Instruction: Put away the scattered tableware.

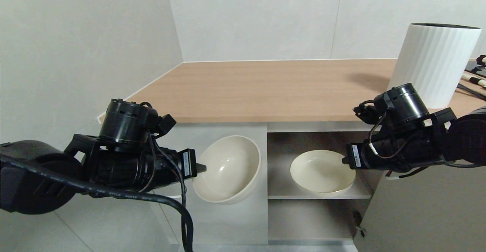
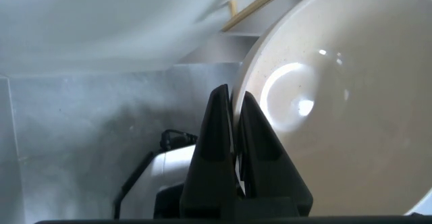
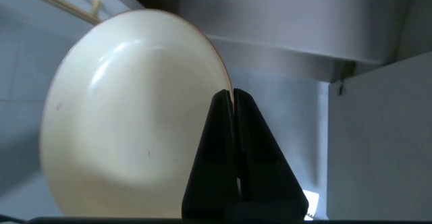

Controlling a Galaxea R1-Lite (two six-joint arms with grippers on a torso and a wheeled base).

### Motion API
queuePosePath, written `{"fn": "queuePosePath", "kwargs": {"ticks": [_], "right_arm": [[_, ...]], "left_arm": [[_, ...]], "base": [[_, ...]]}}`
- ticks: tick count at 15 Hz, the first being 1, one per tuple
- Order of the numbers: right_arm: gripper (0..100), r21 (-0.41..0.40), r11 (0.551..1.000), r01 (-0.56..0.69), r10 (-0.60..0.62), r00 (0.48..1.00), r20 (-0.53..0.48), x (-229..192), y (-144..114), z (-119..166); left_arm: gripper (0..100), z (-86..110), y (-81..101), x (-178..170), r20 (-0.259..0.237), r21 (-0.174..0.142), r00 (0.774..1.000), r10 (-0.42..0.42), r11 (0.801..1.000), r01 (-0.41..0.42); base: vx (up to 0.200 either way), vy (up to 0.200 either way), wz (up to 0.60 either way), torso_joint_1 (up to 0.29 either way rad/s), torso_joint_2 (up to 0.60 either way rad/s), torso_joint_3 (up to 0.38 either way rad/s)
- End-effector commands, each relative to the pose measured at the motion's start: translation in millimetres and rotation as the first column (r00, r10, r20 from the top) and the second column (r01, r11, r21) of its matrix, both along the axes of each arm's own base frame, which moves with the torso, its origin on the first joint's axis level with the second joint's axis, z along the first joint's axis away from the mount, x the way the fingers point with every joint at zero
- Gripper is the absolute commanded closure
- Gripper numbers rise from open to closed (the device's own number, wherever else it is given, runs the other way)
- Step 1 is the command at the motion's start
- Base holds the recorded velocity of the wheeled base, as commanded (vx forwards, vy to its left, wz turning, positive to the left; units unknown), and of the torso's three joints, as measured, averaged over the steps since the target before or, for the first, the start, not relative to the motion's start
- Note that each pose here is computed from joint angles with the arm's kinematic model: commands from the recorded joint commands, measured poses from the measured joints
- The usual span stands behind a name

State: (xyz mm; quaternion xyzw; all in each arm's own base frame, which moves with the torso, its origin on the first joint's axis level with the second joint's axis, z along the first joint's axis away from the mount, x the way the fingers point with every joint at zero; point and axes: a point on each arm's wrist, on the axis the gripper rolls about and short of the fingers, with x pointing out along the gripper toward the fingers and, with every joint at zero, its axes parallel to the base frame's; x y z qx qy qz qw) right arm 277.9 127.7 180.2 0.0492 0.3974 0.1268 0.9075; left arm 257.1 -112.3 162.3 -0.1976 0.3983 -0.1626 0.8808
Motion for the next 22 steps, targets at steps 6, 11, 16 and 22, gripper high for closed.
{"fn": "queuePosePath", "kwargs": {"ticks": [6, 11, 16, 22], "right_arm": [[100, -0.004, 1.0, -0.001, 0.001, 1.0, -0.009, 1.5, 1.2, -3.1], [100, -0.015, 1.0, -0.002, 0.002, 1.0, -0.03, 5.7, 3.1, -11.1], [100, -0.09, 0.995, -0.053, 0.037, 0.984, -0.172, 26.9, 26.7, -69.5], [100, -0.133, 0.986, 0.1, -0.114, 0.988, -0.102, 74.0, 37.4, -157.5]], "left_arm": [[100, -1.0, -1.4, -0.2, -0.003, 0.001, 1.0, -0.005, 1.0, 0.005], [100, -1.4, -2.5, -0.9, -0.003, 0.003, 1.0, -0.011, 1.0, 0.011], [100, -1.5, -3.6, -1.5, -0.005, 0.004, 1.0, -0.016, 1.0, 0.016], [100, -3.8, -5.4, -1.6, -0.007, 0.016, 1.0, -0.031, 0.999, 0.031]], "base": [[0.0, 0.0, 0.0, -0.126, 0.43, 0.303], [0.0, 0.0, 0.0, -0.014, 0.07, 0.041], [0.0, 0.0, 0.0, 0.0, 0.0, 0.0], [0.0, 0.0, 0.0, 0.0, 0.0, 0.0]]}}
